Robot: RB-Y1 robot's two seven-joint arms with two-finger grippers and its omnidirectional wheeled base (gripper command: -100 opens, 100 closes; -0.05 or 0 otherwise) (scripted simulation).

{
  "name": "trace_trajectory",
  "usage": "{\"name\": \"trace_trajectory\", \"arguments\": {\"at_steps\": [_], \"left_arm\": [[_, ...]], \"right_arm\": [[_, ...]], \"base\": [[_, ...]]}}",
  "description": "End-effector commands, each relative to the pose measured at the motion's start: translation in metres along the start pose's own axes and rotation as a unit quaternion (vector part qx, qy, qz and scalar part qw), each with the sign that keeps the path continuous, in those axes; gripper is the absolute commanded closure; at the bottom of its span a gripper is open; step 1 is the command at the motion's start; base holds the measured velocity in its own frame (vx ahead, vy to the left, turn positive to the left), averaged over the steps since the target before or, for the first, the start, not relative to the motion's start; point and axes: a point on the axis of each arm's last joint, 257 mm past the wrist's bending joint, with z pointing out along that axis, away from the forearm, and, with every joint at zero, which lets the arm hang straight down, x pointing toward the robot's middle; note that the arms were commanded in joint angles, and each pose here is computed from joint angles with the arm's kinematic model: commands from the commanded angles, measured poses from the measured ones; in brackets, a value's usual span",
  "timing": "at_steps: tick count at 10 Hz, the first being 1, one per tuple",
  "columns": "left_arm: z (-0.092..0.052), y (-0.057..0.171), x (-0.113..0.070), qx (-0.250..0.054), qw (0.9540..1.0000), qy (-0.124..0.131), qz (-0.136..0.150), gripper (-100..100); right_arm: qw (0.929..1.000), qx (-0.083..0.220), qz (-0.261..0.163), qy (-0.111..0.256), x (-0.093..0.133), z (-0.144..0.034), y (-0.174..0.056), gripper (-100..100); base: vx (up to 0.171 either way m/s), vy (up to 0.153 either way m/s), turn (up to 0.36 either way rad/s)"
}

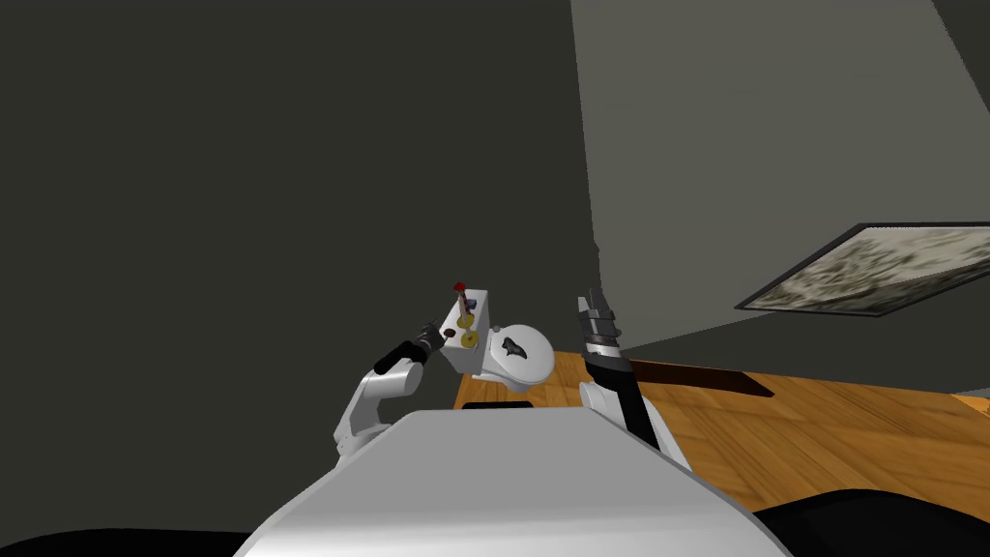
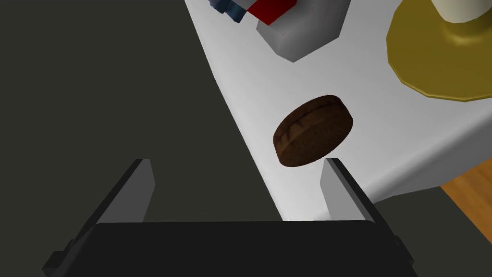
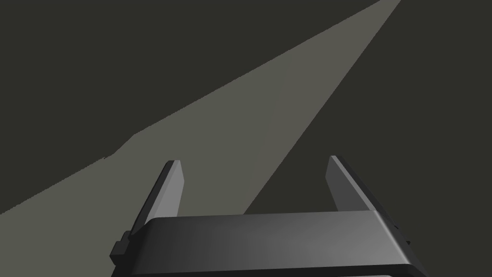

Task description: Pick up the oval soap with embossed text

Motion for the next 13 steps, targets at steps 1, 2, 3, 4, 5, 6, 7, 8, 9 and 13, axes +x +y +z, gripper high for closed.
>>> {"name": "trace_trajectory", "arguments": {"at_steps": [1, 2, 3, 4, 5, 6, 7, 8, 9, 13], "left_arm": [[0.001, 0.013, 0.004, -0.025, 0.9997, 0.0, -0.007, -100], [0.002, 0.024, 0.007, -0.043, 0.999, 0.001, -0.012, -100], [0.003, 0.034, 0.01, -0.062, 0.998, 0.0, -0.015, -100], [0.003, 0.043, 0.012, -0.078, 0.9968, 0.0, -0.017, -100], [0.002, 0.052, 0.013, -0.093, 0.9955, -0.001, -0.018, -100], [0.002, 0.058, 0.015, -0.106, 0.9942, -0.002, -0.019, -100], [0.002, 0.064, 0.016, -0.116, 0.9931, -0.002, -0.02, -100], [0.001, 0.071, 0.017, -0.129, 0.9914, -0.003, -0.02, -100], [0.0, 0.066, 0.017, -0.12, 0.9925, -0.002, -0.02, -100], [0.014, 0.075, 0.013, -0.121, 0.9924, -0.004, -0.021, -100]], "right_arm": [[1.0, 0.0, 0.0, 0.0, 0.0, 0.0, 0.0, 0], [1.0, 0.0, 0.0, 0.0, 0.0, 0.0, 0.0, 0], [1.0, 0.0, 0.0, 0.0, 0.0, 0.0, 0.0, 0], [1.0, 0.0, 0.0, 0.0, 0.0, 0.0, 0.0, 0], [1.0, 0.0, 0.0, 0.0, 0.0, 0.0, 0.0, 0], [1.0, 0.0, 0.0, 0.0, 0.0, 0.0, 0.0, 0], [1.0, 0.0, 0.0, 0.0, 0.0, 0.0, 0.0, 0], [1.0, 0.0, 0.0, 0.0, 0.0, 0.0, 0.0, 0], [1.0, 0.0, 0.0, 0.0, 0.0, 0.0, 0.0, 0], [1.0, 0.0, 0.0, 0.0, 0.0, 0.0, 0.0, 0]], "base": [[0.038, 0.022, -0.008], [0.05, 0.04, -0.011], [0.051, 0.039, -0.016], [0.048, 0.03, -0.015], [0.045, 0.03, -0.008], [0.042, 0.026, -0.01], [0.034, 0.024, -0.009], [0.031, 0.026, -0.008], [0.014, 0.012, -0.003], [0.025, -0.003, -0.006]]}}
